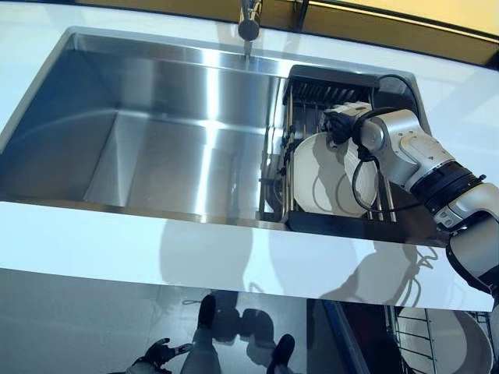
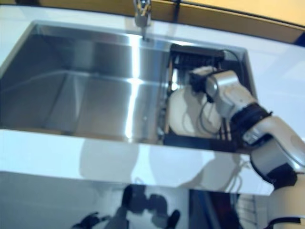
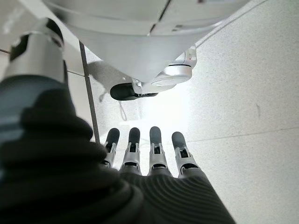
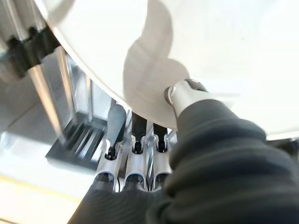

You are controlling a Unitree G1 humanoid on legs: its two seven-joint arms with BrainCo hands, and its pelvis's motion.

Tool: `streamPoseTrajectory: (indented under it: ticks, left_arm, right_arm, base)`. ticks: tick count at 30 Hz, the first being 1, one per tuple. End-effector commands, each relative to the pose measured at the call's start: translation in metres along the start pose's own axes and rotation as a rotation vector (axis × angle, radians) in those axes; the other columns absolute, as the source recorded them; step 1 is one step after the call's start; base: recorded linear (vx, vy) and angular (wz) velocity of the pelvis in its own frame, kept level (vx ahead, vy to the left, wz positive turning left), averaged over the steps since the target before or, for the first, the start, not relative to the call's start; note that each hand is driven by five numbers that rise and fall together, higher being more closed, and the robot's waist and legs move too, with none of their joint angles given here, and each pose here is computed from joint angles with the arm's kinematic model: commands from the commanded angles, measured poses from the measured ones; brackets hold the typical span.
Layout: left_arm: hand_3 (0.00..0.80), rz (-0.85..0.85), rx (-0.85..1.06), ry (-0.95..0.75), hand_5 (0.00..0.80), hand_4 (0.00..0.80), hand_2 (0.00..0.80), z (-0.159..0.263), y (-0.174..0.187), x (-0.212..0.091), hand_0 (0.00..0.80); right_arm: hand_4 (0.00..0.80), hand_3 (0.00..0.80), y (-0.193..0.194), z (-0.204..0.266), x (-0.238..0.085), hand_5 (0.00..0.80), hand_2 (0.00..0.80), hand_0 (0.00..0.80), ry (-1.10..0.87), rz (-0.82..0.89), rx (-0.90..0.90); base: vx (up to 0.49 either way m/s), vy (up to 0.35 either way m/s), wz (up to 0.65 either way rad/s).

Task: Take plates into dishwasher

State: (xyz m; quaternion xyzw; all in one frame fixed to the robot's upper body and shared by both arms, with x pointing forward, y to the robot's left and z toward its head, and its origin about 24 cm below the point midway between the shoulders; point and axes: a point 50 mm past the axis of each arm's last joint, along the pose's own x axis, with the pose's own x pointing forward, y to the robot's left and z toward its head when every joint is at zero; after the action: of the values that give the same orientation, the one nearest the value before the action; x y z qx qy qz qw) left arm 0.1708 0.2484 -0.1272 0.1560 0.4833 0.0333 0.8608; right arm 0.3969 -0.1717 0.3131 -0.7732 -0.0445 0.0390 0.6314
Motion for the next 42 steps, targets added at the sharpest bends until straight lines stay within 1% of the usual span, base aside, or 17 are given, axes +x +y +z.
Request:
streamPoseTrajectory:
  ticks: [1, 7, 13, 17, 18, 30, 34, 35, 36, 37, 42]
  left_arm:
    - [0.000, -0.009, 0.054, 0.066, 0.000, 0.000, 0.000, -0.021, -0.007, -0.003, 0.000]
    - [0.000, 0.008, 0.054, 0.099, 0.000, 0.000, 0.000, -0.031, -0.004, -0.004, 0.000]
    - [0.000, 0.019, 0.058, 0.117, 0.000, 0.000, 0.000, -0.038, -0.001, -0.006, 0.000]
    - [0.000, 0.029, 0.059, 0.132, 0.000, 0.000, 0.000, -0.041, 0.001, -0.007, 0.000]
    - [0.000, 0.029, 0.057, 0.133, 0.000, 0.000, 0.000, -0.042, 0.002, -0.007, 0.000]
    - [0.000, 0.040, 0.066, 0.122, 0.000, 0.000, 0.000, -0.038, 0.006, -0.006, 0.000]
    - [0.000, 0.040, 0.070, 0.119, 0.000, 0.000, 0.000, -0.036, 0.007, -0.006, 0.000]
    - [0.000, 0.039, 0.070, 0.119, 0.000, 0.000, 0.000, -0.035, 0.007, -0.005, 0.000]
    - [0.000, 0.038, 0.071, 0.117, 0.000, 0.000, 0.000, -0.035, 0.006, -0.005, 0.000]
    - [0.000, 0.037, 0.074, 0.115, 0.000, 0.000, 0.000, -0.034, 0.006, -0.005, 0.000]
    - [0.000, 0.034, 0.079, 0.105, 0.000, 0.000, 0.000, -0.030, 0.005, -0.004, 0.000]
  right_arm:
    - [0.800, 0.800, -0.046, -0.025, -0.014, 0.800, 0.800, 0.800, 0.091, -0.181, -0.065]
    - [0.800, 0.800, -0.050, -0.038, -0.019, 0.800, 0.800, 0.800, 0.124, -0.230, -0.025]
    - [0.800, 0.800, -0.057, -0.047, -0.024, 0.800, 0.800, 0.800, 0.165, -0.285, -0.041]
    - [0.800, 0.800, -0.067, -0.051, -0.031, 0.800, 0.800, 0.800, 0.173, -0.397, -0.029]
    - [0.800, 0.800, -0.068, -0.051, -0.032, 0.800, 0.800, 0.800, 0.170, -0.401, -0.031]
    - [0.800, 0.800, -0.058, -0.050, -0.029, 0.800, 0.800, 0.800, 0.148, -0.335, 0.005]
    - [0.800, 0.800, -0.052, -0.048, -0.026, 0.800, 0.800, 0.800, 0.121, -0.289, 0.076]
    - [0.558, 0.558, -0.049, -0.045, -0.024, 0.558, 0.558, 0.558, 0.106, -0.266, 0.097]
    - [0.493, 0.493, -0.047, -0.043, -0.023, 0.493, 0.493, 0.493, 0.097, -0.256, 0.098]
    - [0.000, 0.000, -0.042, -0.042, -0.021, 0.000, 0.000, 0.000, 0.084, -0.235, 0.110]
    - [0.000, 0.000, -0.030, -0.031, -0.016, 0.000, 0.000, 0.000, 0.036, -0.192, 0.133]
  base:
    - [0.000, 0.000, 0.00]
    - [0.000, 0.000, 0.00]
    - [0.000, 0.000, 0.00]
    - [0.008, -0.014, -0.10]
    - [-0.011, -0.009, -0.09]
    - [-0.010, -0.007, -0.01]
    - [0.000, 0.000, 0.00]
    - [0.000, 0.000, 0.00]
    - [0.000, 0.000, 0.00]
    - [0.000, 0.000, 0.00]
    - [0.000, 0.000, 0.00]
